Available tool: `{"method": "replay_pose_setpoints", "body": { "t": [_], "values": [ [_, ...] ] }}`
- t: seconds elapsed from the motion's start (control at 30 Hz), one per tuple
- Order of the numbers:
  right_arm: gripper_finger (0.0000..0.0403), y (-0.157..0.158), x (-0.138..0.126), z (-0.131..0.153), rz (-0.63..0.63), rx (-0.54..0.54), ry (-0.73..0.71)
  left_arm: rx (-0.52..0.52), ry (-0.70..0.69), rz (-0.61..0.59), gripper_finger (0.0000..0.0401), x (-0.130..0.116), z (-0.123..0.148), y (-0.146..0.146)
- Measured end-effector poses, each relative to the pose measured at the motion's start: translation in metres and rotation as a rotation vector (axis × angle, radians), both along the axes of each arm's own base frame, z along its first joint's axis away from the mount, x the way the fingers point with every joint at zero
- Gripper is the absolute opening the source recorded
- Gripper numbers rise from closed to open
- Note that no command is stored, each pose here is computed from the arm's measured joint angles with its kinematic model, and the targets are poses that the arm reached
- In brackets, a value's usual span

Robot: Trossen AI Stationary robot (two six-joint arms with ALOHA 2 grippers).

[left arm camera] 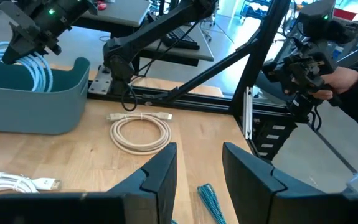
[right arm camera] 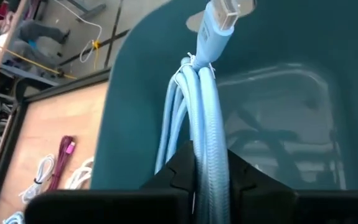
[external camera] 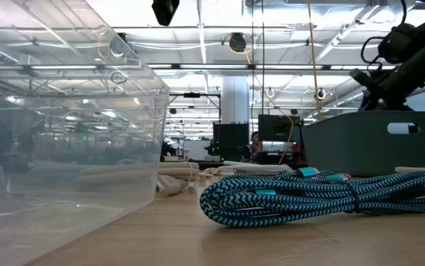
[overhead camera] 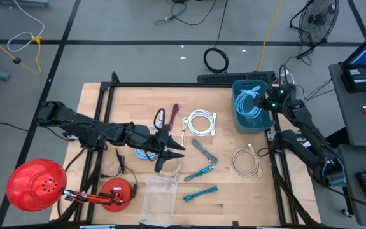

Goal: Pick & Place USB Port
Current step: Put the top blue usb cable into the blue bin

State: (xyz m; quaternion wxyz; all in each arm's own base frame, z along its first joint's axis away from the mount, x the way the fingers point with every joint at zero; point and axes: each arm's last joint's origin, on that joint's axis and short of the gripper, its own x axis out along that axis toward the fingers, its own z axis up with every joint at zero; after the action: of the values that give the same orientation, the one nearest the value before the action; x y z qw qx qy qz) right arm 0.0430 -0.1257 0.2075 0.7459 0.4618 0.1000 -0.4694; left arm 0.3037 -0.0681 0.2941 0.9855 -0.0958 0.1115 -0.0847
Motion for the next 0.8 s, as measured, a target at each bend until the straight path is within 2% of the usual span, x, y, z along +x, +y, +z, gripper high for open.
{"method": "replay_pose_setpoints", "body": {
  "t": [0.2,0.5,0.63,0.8],
  "values": [
    [0.0068,-0.0010,-0.0030,-0.0028,-0.083,0.003,0.082,0.001,0.000,0.000,0.0131,0.0000,0.0000,0.0000],
    [0.0125,0.0005,-0.0050,-0.0057,-0.076,-0.009,0.180,0.008,-0.001,-0.003,0.0131,0.0000,-0.0001,0.0000],
    [0.0129,0.0010,-0.0051,-0.0062,-0.071,-0.005,0.187,0.008,-0.001,-0.004,0.0131,0.0000,-0.0001,-0.0001],
    [0.0108,0.0010,-0.0052,-0.0062,-0.071,-0.005,0.188,0.008,0.000,-0.003,0.0131,0.0000,-0.0001,0.0000]
  ]
}}
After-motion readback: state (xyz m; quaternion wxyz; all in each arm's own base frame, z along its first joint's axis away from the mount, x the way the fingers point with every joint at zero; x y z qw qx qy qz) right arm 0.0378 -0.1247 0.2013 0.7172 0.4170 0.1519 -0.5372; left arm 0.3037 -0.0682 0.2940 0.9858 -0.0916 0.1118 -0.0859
